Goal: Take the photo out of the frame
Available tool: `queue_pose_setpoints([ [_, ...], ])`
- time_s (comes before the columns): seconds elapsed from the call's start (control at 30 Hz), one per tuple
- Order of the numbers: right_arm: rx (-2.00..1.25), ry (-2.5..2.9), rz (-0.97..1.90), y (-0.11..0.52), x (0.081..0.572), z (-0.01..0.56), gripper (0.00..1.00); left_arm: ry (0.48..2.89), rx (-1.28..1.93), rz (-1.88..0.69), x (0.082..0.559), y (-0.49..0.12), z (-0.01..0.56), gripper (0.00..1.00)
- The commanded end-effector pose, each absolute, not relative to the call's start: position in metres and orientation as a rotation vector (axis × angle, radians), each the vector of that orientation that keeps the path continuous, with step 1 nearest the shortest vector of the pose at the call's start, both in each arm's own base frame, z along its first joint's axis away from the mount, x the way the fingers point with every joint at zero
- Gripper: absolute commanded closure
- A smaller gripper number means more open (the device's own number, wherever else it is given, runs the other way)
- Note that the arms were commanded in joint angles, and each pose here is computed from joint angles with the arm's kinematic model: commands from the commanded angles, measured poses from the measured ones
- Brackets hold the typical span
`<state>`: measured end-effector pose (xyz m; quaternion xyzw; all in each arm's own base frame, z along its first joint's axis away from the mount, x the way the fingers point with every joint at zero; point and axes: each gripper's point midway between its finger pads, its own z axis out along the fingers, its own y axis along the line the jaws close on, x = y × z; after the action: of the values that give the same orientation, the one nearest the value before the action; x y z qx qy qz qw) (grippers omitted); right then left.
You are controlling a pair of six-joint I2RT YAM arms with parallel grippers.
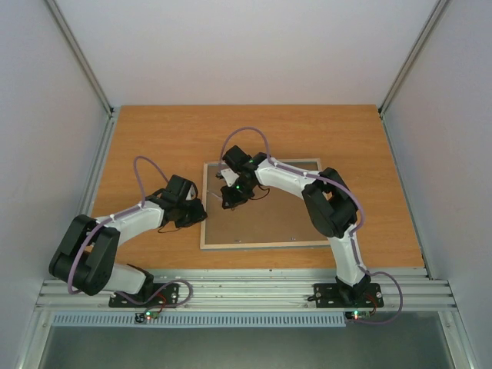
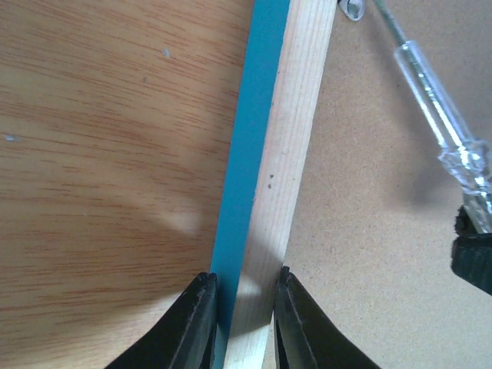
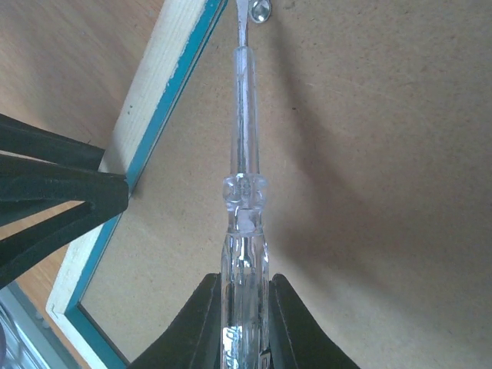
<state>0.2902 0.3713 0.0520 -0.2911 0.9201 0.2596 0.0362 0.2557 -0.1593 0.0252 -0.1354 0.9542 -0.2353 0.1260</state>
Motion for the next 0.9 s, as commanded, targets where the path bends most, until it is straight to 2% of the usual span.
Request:
queue_pose_setpoints([
  [0.0, -0.925, 2.844, 0.798, 0.377, 0.288, 0.046, 0.99, 2.880, -0.421, -0.647, 0.230, -0.153, 0.008, 0.79],
  [0.87, -1.038, 2.892, 0.768, 0.377, 0.257, 0.042, 0.99, 2.896, -0.430, -0.638, 0.226, -0.152, 0.000, 0.79],
])
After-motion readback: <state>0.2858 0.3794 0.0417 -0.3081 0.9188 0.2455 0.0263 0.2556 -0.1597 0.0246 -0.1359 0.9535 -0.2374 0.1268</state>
